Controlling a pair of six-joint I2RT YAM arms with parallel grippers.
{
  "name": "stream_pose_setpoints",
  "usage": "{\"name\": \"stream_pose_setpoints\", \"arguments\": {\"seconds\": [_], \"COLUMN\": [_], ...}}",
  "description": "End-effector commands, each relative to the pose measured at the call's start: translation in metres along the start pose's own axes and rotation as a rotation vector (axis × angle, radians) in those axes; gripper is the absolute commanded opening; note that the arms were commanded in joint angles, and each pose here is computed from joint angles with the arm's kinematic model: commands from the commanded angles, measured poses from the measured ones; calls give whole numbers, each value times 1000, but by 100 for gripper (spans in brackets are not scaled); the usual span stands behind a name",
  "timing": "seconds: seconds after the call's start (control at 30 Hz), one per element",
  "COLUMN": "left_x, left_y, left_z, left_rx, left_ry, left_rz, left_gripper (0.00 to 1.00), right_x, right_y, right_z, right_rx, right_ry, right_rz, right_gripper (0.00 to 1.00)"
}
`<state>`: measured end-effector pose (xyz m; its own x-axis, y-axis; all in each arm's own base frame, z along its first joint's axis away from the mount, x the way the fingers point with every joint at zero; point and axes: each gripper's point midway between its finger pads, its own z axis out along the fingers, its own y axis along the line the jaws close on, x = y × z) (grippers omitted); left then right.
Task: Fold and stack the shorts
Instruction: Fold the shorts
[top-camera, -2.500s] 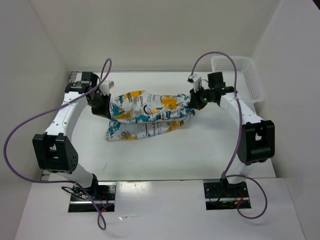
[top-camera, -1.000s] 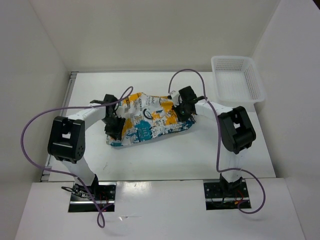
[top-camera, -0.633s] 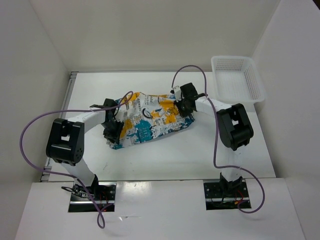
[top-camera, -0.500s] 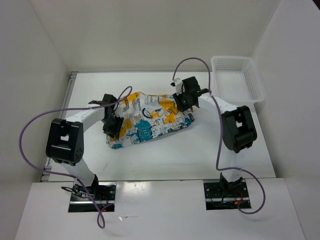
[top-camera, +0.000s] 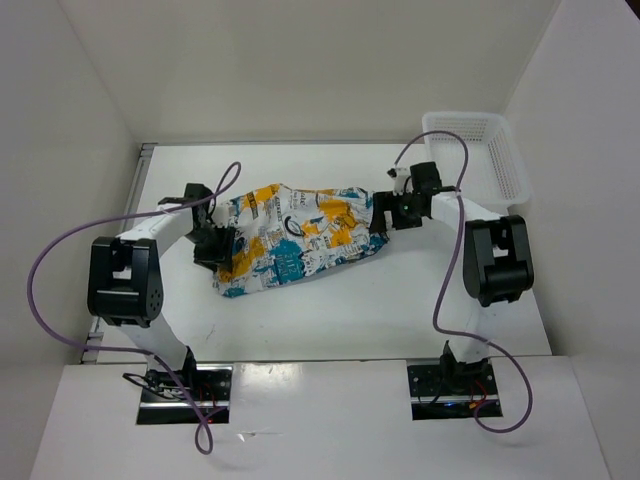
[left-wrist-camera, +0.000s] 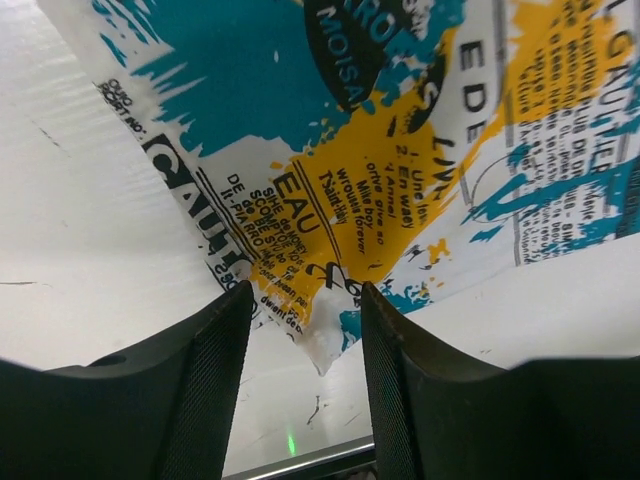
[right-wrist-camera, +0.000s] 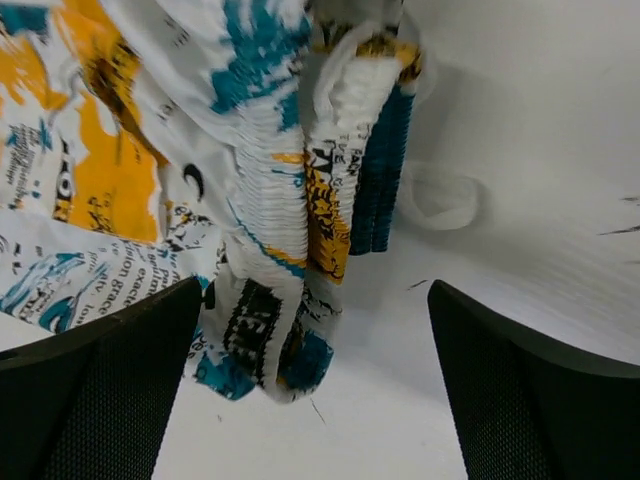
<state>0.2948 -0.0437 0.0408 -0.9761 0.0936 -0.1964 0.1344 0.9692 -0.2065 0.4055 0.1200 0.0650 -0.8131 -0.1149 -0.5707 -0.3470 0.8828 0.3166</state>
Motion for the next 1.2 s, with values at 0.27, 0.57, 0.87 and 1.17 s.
{"name": "stream_pose_setpoints", "arguments": {"seconds": [0.27, 0.57, 0.87, 1.17], "left_x": [10, 17, 6, 19], "left_y": [16, 17, 54, 27], "left_z": [25, 40, 13, -16], "left_rx": [-38, -28, -161, -76], "left_ry": [40, 68, 3, -31], "left_rz": [-15, -21, -76, -64], "left_gripper": [55, 18, 0, 0], "right_x": [21, 43, -1, 10], "right_y": [7, 26, 9, 29], "right_z": [52, 66, 15, -37], "right_rx": [-98, -107, -16, -44], "right_ry": [82, 149, 54, 17], "right_rz": [79, 110, -37, -106], "right_gripper": [83, 16, 0, 0]}}
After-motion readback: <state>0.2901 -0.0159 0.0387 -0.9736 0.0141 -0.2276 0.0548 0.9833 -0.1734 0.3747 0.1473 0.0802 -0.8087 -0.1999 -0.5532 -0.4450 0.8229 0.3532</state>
